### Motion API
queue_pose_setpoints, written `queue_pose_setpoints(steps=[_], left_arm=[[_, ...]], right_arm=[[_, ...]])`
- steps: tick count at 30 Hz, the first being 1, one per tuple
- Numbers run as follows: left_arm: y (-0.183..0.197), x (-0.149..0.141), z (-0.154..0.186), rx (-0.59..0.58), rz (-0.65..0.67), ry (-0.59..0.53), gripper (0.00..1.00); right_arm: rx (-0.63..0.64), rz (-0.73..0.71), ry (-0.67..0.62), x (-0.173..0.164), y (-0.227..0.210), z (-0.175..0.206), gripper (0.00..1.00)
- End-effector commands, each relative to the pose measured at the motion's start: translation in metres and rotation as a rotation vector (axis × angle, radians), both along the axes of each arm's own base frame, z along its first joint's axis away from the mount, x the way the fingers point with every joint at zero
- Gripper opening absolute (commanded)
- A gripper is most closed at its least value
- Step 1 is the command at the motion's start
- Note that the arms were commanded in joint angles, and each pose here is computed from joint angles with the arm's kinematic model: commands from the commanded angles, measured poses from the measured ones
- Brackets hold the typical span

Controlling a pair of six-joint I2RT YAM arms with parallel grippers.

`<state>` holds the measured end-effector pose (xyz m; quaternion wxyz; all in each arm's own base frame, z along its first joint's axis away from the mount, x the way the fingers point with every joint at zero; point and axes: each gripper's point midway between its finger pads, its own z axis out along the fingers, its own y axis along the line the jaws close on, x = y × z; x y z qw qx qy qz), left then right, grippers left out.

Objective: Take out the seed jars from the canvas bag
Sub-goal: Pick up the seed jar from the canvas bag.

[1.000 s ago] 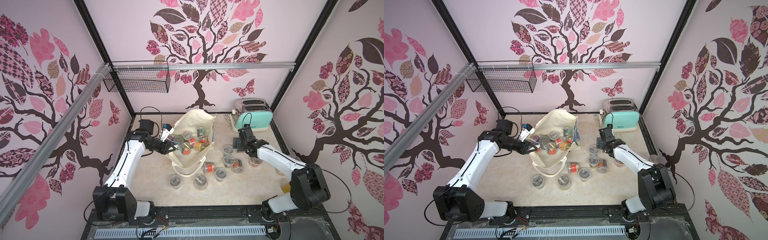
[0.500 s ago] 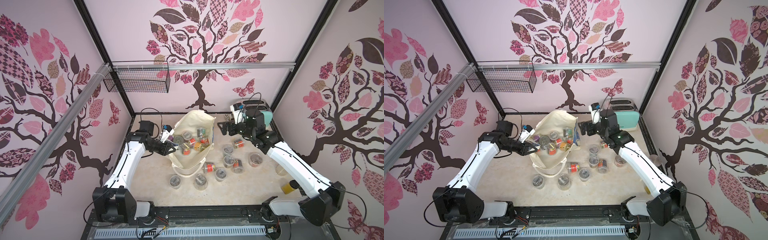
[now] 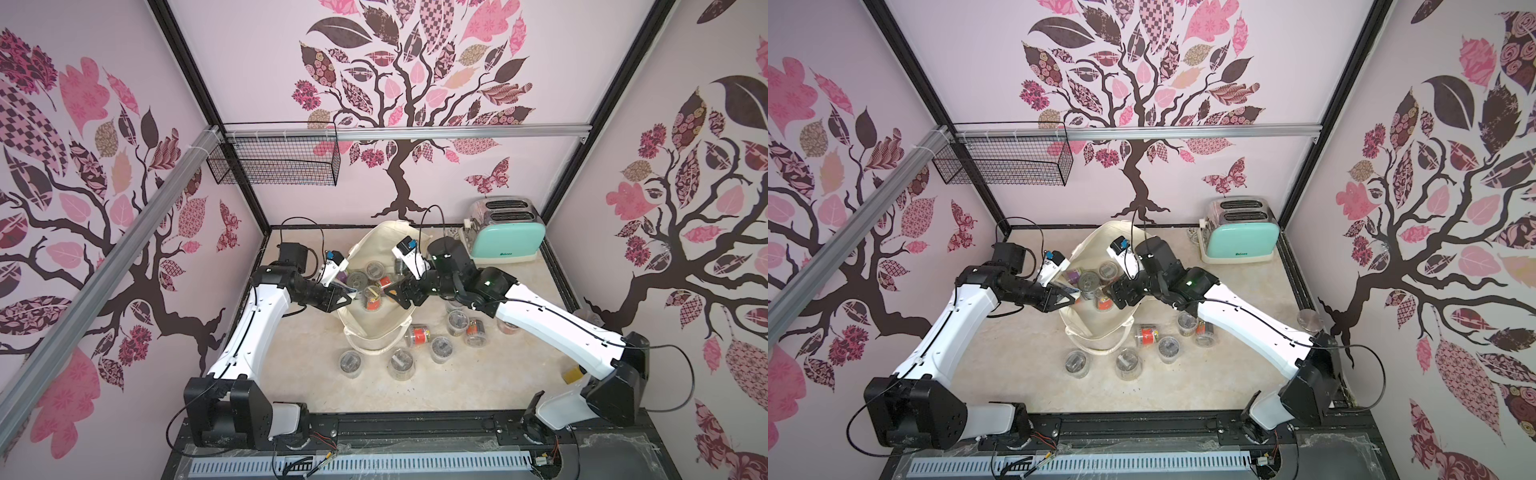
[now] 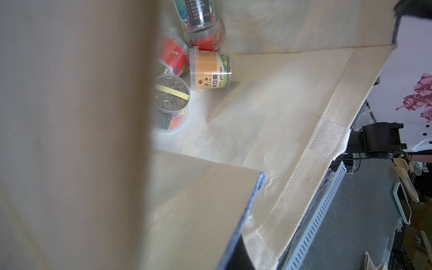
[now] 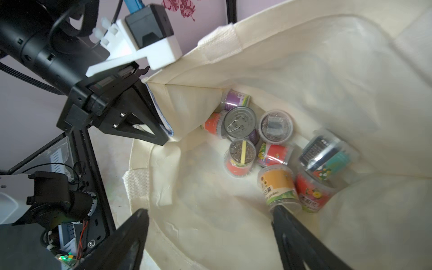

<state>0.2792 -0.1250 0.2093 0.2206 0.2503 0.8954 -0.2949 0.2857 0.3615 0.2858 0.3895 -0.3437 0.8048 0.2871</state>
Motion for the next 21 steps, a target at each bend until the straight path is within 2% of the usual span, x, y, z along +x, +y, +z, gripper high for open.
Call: queue_pose_setpoints(steps=[1,7,10,12,15,21], left_arm=[[-0.004,-0.007,0.006,-0.027,-0.023,-0.009,0.00],[-0.004,-0.008,0.008,-0.023,-0.021,-0.016,0.00],[-0.004,-0.010,0.008,-0.026,-0.026,-0.027,0.00],[-0.004,-0.008,0.009,-0.022,-0.027,-0.035,0.00],[-0.004,-0.008,0.011,-0.021,-0.023,-0.029,0.00],[-0.004,-0.006,0.012,-0.022,-0.020,-0.026,0.00]], right_arm=[[0.000,-0.133,0.088,0.016,0.007,-0.013,0.83],[-0.054,-0.259,0.202,0.030,0.020,-0.052,0.81],[-0.130,-0.285,0.206,0.033,0.034,-0.070,0.81],[-0.164,-0.359,0.227,0.042,0.037,-0.083,0.80],[-0.198,-0.438,0.273,0.053,0.041,-0.100,0.81],[-0.248,-0.527,0.269,0.071,0.044,-0.133,0.85]])
